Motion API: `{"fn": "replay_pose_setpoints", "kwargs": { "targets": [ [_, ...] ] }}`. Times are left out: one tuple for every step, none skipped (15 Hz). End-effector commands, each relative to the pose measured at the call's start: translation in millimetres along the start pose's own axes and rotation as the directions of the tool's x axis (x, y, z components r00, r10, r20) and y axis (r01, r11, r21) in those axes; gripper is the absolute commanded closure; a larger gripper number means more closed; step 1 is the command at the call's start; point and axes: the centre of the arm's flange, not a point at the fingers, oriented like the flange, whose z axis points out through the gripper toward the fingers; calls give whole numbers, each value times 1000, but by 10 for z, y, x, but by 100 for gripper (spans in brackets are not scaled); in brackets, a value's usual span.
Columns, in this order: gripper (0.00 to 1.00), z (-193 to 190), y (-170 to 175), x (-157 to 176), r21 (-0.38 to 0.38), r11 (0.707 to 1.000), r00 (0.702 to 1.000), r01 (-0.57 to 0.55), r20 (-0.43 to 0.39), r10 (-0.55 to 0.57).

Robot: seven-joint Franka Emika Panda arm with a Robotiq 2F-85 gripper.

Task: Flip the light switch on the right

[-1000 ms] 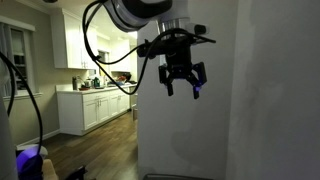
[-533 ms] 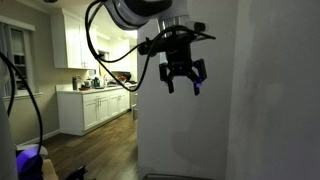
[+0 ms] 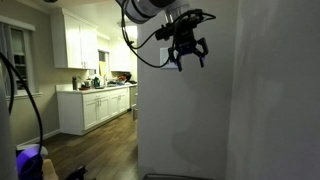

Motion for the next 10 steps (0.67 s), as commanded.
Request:
{"fn": "replay_pose_setpoints", "kwargs": {
  "targets": [
    [33, 54, 21, 359, -4, 998, 997, 60, -45, -60],
    [40, 60, 9, 412, -3, 998, 997, 65, -50, -65],
    [46, 58, -1, 454, -1, 998, 996, 69, -54, -69],
    [53, 55, -17, 498, 6, 997, 995, 78, -61, -77],
    [59, 43, -42, 539, 14, 996, 994, 87, -70, -86],
    [66, 24, -84, 581, 26, 994, 992, 105, -80, -102],
    [72, 6, -123, 614, 36, 992, 989, 120, -90, -117],
    [79, -26, -169, 647, 47, 989, 985, 142, -103, -136],
    [85, -61, -232, 674, 61, 985, 981, 162, -118, -154],
    [91, -100, -302, 690, 75, 979, 975, 187, -135, -176]
  ]
}}
